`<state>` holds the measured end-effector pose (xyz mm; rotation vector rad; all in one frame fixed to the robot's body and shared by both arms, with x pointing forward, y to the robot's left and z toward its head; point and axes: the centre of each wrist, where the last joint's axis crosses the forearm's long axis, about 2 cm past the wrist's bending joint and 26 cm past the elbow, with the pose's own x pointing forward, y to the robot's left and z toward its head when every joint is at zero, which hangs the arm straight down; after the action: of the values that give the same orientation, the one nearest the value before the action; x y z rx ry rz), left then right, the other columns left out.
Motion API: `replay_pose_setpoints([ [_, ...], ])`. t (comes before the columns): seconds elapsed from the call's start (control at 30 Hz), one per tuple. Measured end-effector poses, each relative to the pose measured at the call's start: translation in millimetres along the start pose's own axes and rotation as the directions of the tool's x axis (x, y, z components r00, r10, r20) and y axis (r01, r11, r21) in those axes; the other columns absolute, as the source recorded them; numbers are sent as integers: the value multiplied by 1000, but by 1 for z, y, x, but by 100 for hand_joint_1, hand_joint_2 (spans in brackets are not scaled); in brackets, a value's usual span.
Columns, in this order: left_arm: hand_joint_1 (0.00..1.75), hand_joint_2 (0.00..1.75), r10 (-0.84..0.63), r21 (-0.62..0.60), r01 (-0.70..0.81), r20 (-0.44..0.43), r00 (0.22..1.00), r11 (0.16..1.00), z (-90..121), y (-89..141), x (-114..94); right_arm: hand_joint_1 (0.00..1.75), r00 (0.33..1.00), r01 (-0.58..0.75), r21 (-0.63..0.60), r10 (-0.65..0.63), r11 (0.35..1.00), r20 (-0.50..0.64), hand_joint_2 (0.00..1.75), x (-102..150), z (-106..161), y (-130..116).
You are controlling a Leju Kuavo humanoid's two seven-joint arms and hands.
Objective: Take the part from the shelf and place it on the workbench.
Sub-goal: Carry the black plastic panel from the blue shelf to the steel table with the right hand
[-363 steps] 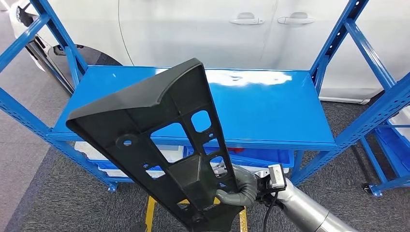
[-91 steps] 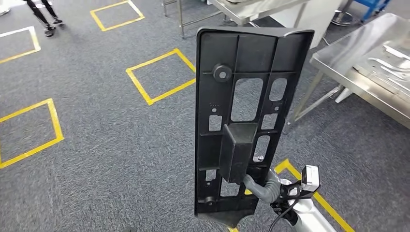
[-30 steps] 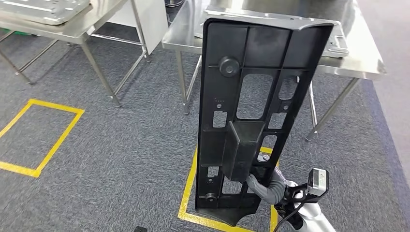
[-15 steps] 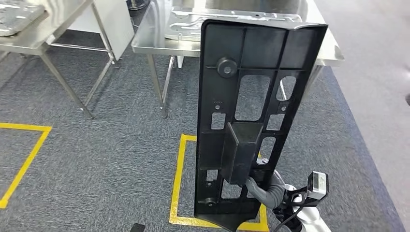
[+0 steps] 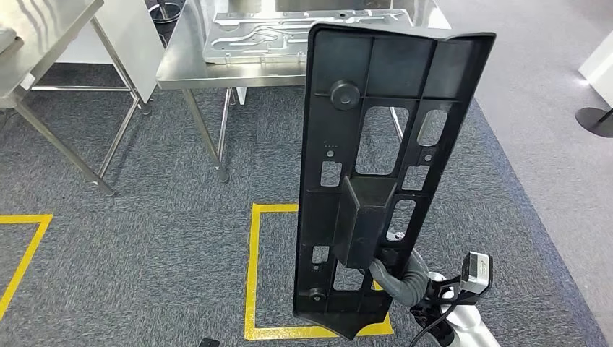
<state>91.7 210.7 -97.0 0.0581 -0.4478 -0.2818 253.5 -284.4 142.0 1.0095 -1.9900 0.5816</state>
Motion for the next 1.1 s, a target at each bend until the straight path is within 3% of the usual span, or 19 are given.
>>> replay_pose_setpoints([
  [1.1, 0, 175, -8, -3, 8, 11, 1000, 1000, -1, 1, 1, 175, 1000, -22, 0, 22, 1000, 13, 175, 4, -3, 3],
])
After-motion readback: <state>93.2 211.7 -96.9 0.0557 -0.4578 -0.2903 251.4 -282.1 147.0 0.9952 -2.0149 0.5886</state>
